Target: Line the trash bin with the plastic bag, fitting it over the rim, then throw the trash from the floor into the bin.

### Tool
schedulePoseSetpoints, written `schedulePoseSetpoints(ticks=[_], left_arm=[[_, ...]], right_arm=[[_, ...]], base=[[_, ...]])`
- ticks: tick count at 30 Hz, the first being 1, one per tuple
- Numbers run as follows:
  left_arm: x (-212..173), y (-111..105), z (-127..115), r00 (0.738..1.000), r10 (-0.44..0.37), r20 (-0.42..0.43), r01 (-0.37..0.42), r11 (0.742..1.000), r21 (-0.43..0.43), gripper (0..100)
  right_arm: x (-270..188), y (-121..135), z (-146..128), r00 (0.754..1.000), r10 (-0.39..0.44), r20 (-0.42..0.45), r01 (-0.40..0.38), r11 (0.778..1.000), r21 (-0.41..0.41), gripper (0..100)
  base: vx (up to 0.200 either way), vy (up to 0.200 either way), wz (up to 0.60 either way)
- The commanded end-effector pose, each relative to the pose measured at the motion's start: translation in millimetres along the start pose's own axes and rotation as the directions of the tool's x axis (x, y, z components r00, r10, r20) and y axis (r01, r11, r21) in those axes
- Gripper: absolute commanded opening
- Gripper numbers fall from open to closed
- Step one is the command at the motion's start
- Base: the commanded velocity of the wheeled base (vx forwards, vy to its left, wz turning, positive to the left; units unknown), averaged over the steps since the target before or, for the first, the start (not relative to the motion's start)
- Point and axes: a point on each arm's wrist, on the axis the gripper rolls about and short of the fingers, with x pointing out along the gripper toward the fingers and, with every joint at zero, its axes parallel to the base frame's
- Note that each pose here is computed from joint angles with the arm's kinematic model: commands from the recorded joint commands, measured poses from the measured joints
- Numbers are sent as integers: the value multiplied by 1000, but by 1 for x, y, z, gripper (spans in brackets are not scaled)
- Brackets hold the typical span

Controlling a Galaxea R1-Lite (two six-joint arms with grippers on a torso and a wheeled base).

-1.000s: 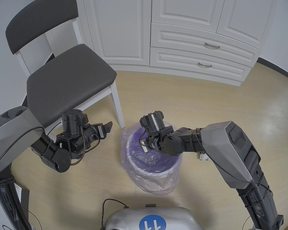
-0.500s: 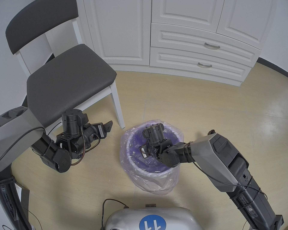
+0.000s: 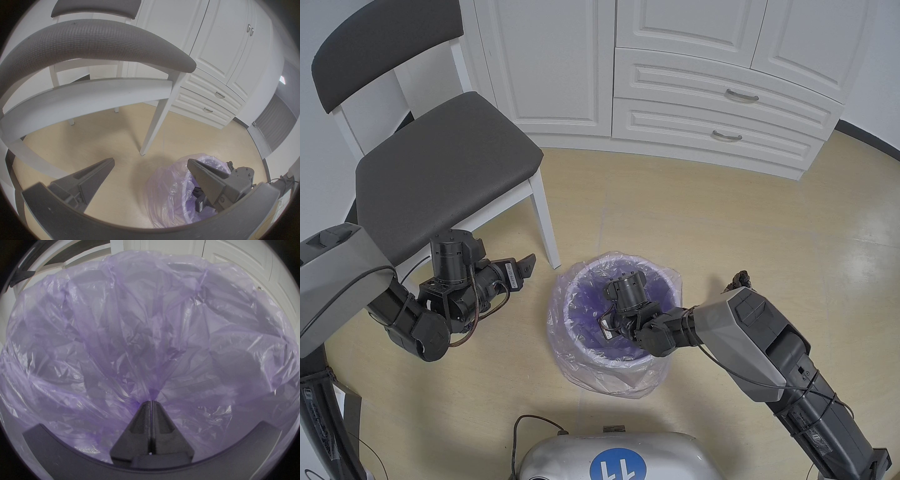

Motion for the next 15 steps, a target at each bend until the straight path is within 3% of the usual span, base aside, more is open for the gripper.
schedulePoseSetpoints(ticks=[1, 10, 15], left_arm=[[1, 0, -3, 1000, -1, -8, 1, 1000, 1, 100], [8, -4, -23, 998, -3, -62, 4, 1000, 16, 100], [10, -4, -28, 997, -2, -77, 3, 1000, 19, 100]], right_arm=[[4, 1, -7, 1000, -1, -13, 1, 1000, -4, 0], [5, -2, -8, 1000, -7, -26, 7, 1000, -12, 0], [17, -4, -28, 998, -20, -66, 18, 1000, -24, 0]], base=[[0, 0, 0], [0, 0, 0], [0, 0, 0]])
